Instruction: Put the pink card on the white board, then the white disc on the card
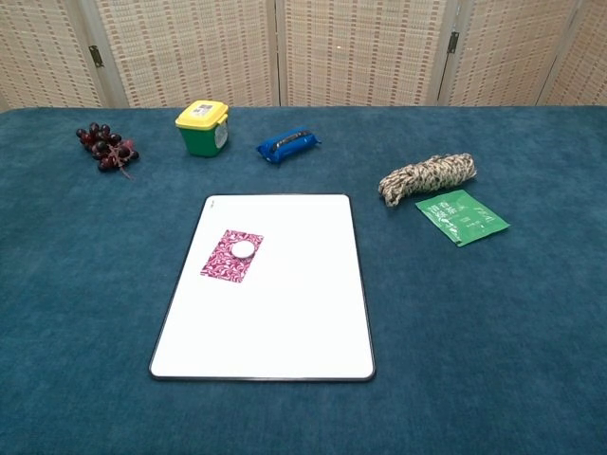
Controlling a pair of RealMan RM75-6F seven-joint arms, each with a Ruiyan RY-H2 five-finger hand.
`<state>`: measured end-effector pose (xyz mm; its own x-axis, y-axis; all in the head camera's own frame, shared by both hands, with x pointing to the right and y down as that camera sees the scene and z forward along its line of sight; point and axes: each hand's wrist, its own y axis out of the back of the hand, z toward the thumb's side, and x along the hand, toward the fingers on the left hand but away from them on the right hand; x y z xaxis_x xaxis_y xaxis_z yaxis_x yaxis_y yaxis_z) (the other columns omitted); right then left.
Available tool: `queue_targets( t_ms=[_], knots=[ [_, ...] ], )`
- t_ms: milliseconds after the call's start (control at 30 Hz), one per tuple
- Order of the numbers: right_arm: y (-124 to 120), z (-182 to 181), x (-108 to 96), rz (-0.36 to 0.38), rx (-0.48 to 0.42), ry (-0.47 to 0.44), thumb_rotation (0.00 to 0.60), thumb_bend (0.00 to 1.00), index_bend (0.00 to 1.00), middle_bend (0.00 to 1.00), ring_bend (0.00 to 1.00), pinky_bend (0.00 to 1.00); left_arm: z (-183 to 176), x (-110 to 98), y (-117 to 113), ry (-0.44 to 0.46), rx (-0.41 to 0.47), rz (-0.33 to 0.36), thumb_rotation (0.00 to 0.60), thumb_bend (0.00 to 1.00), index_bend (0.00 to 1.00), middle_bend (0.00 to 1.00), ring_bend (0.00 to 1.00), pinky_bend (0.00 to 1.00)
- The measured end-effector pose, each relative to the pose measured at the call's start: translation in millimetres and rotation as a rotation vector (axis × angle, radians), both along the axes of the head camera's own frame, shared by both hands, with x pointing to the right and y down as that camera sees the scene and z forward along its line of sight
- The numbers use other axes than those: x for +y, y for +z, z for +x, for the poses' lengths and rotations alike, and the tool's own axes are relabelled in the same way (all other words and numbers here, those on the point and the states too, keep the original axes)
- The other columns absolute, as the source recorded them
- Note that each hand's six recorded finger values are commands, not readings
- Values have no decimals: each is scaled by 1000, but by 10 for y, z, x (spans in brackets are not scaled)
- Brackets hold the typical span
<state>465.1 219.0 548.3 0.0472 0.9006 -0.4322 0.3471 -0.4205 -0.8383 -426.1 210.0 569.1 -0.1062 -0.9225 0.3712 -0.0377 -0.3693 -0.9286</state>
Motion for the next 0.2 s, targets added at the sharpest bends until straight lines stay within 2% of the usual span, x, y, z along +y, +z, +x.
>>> queue_targets(
  t_ms=[200],
  knots=[
    [-62,-44,68,12,21,10,600,370,1,36,91,42,66,148,-74,61,-42,15,600,376,218,148,97,0]
  ],
)
